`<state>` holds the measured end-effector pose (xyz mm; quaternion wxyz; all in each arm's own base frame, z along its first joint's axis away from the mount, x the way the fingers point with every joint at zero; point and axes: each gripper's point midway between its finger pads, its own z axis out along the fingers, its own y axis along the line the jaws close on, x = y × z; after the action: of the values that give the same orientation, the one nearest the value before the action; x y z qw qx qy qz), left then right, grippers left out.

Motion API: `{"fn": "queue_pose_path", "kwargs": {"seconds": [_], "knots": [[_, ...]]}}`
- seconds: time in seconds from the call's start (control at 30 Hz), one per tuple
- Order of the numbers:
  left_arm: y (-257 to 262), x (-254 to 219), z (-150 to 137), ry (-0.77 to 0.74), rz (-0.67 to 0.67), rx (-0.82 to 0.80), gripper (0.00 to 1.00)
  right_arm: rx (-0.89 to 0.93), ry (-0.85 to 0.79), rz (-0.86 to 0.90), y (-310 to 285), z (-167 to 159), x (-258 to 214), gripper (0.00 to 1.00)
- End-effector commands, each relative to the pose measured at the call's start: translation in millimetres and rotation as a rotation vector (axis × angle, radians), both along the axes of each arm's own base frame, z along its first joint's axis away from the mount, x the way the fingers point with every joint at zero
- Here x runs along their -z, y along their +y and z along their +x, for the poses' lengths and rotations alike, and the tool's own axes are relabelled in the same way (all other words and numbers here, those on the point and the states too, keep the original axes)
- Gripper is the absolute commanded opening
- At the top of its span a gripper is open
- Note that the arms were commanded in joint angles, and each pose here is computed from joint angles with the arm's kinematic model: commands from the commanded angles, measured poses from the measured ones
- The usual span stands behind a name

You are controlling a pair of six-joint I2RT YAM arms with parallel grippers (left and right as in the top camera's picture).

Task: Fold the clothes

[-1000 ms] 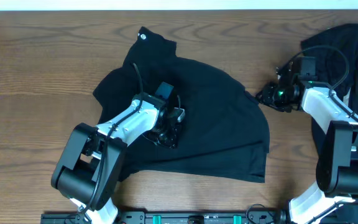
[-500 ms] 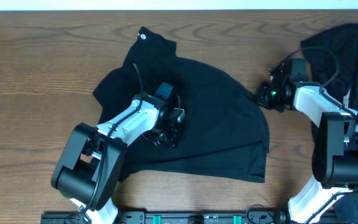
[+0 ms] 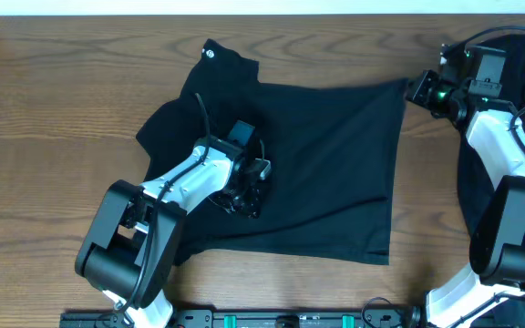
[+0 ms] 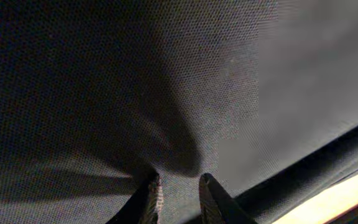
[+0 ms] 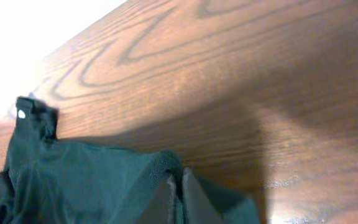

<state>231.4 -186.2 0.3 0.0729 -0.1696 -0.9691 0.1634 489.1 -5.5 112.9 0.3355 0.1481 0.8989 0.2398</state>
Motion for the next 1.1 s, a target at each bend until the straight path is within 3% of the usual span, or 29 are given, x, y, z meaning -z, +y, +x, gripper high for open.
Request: {"fn": "queue_pose_path", "kwargs": {"seconds": [0.0,0.13,0.27,0.3,0.5,0.6,0.87,1.07], "knots": [[1,-2,0,-0.005,0.003,-0.005,0.24,-0.023,-0.038,0.000,3,3,-14,0.25],[1,-2,0,-0.005,0.003,-0.005,0.24,-0.026,-0.024,0.002,4,0,-12,0.40],[1,-2,0,-0.007,0.002,-0.005,0.25,-0.030,0.055,0.019,7,-14,0,0.43],[1,-2,1,-0.009,0.001,-0.005,0.30,-0.040,0.085,0.023,9,-20,4,0.42],[-1,-2,5,-0.025,-0.007,-0.005,0.34,-0.114,0.330,-0.033,19,-74,39,0.37],[-1,-2,5,-0.025,-0.007,-0.006,0.34,-0.110,0.458,-0.075,20,-102,56,0.25],[-1,-2,5,-0.025,-0.007,-0.006,0.34,-0.186,0.539,-0.080,49,-137,91,0.20],[-1,-2,4,-0.024,-0.007,-0.006,0.34,-0.161,0.532,-0.116,46,-140,106,0.21]]}}
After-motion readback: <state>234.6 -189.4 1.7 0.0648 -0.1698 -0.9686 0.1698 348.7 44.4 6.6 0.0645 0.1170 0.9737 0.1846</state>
